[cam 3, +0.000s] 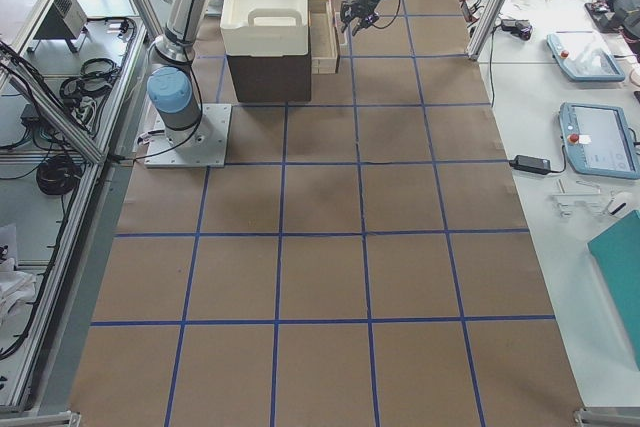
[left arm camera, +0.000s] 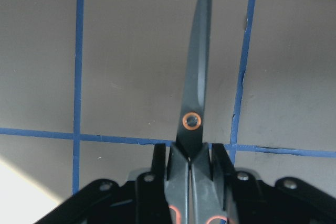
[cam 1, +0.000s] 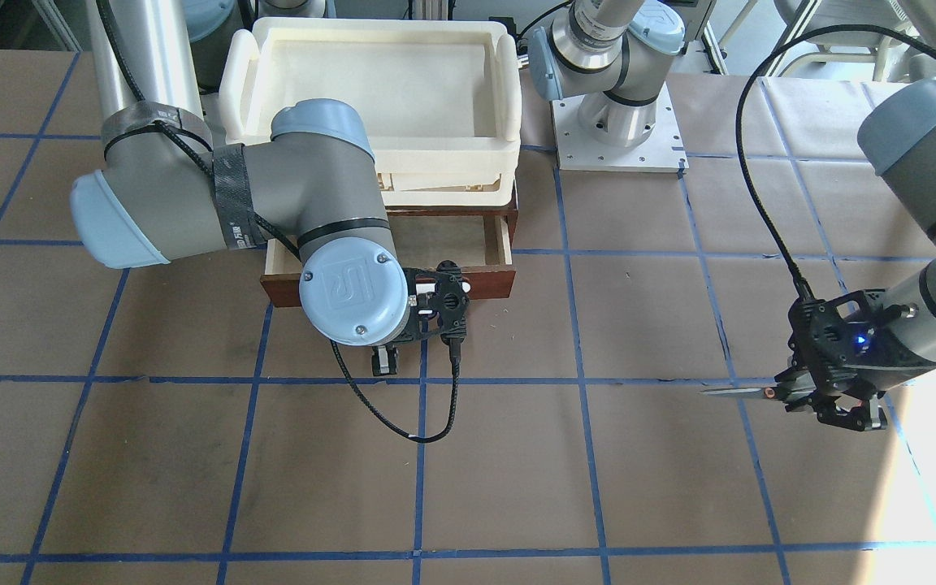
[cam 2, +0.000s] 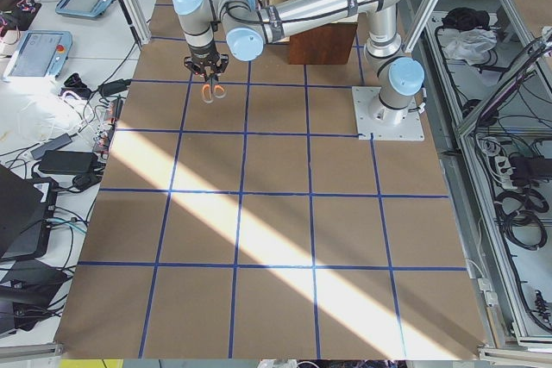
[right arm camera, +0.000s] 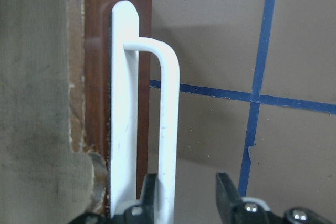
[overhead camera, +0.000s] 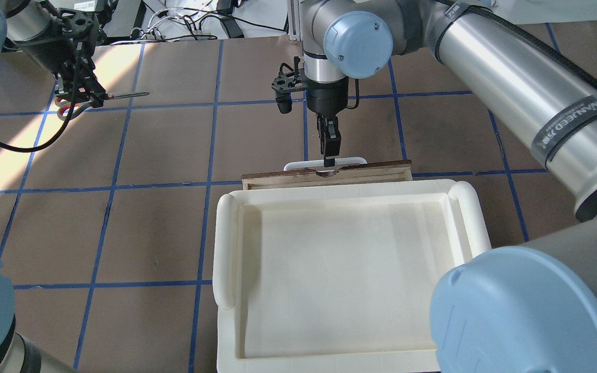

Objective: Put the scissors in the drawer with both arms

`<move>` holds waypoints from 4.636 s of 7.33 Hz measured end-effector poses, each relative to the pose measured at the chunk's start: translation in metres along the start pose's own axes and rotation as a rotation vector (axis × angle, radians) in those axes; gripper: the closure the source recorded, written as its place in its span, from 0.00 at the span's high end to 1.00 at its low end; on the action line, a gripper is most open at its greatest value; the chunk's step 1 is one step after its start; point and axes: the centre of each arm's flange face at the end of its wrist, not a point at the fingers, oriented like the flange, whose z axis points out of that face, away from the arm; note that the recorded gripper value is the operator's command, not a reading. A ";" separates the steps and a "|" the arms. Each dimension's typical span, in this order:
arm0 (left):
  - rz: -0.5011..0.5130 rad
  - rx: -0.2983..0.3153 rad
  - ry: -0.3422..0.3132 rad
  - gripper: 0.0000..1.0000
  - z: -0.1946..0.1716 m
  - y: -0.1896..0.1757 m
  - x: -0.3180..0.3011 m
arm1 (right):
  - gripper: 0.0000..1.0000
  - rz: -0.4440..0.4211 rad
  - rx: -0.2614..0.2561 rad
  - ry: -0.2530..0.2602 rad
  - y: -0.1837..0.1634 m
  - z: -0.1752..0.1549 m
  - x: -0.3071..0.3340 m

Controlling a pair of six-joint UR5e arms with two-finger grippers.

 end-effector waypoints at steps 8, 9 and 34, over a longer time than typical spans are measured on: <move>0.033 -0.003 -0.009 0.00 -0.005 -0.022 0.002 | 0.49 -0.026 0.018 0.096 0.004 -0.015 0.025; 0.036 -0.003 -0.010 0.00 -0.005 -0.024 0.003 | 0.50 -0.030 0.019 0.106 0.004 -0.016 0.027; 0.099 -0.029 0.048 0.00 0.061 -0.400 0.200 | 1.00 1.593 0.303 0.272 0.136 -0.169 -0.219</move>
